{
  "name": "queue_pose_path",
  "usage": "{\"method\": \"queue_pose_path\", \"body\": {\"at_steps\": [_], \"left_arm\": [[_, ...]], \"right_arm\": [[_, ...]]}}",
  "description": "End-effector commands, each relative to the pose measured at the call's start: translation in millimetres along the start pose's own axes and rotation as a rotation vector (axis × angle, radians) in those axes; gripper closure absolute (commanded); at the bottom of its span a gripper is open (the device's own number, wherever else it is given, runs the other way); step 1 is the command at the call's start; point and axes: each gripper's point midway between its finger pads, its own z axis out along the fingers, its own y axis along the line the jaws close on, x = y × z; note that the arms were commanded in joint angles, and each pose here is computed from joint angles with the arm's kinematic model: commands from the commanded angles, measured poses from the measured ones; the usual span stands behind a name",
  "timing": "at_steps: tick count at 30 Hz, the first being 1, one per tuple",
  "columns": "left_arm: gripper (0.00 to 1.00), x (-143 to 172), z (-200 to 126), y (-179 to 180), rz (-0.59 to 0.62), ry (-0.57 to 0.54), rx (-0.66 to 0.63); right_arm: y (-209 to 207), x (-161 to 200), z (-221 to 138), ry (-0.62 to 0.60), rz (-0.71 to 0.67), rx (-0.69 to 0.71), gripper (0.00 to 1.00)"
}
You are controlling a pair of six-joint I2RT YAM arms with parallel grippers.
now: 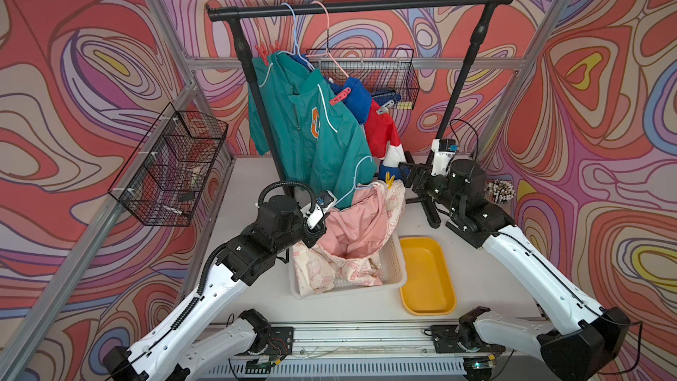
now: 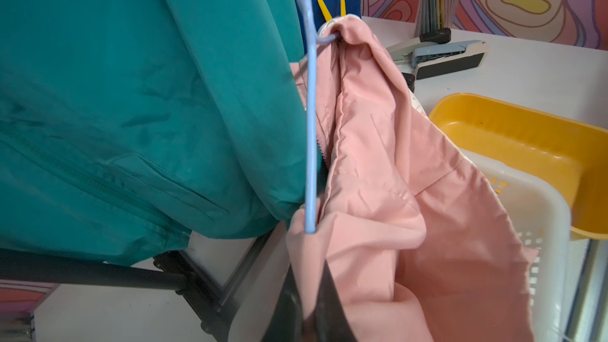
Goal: Remove the clothespins securing jackets to the hanger
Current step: Adjust the hanger, then move the basket to the center of the board.
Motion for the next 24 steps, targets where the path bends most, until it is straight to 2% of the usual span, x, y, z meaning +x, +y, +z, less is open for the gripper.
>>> {"method": "queue_pose_path", "body": {"at_steps": [1, 4, 12, 19, 24], "left_arm": [[1.00, -44.6, -8.2, 13.8, 0.103, -0.213, -0.081], [1.00, -51.2, -1.8, 15.3, 0.129, -0.248, -0.091], [1.00, -71.1, 18.1, 25.7, 0.184, -0.295, -0.121], [1.00, -63.6, 28.5, 45.3, 0.111, -0.307, -0.123], [1.00, -42.7, 15.2, 29.4, 0.034, -0.255, -0.055]], "right_arm": [[-44.1, 12.4, 3.9, 0.044, 0.196, 0.020, 0.23], [-63.3, 19.6, 9.2, 0.056, 0.256, 0.028, 0.23], [-73.8, 18.2, 10.7, 0.042, 0.270, 0.051, 0.23], [-74.5, 16.6, 12.8, 0.032, 0.270, 0.040, 0.23], [-73.4, 25.9, 13.1, 0.056, 0.267, 0.024, 0.23]]}}
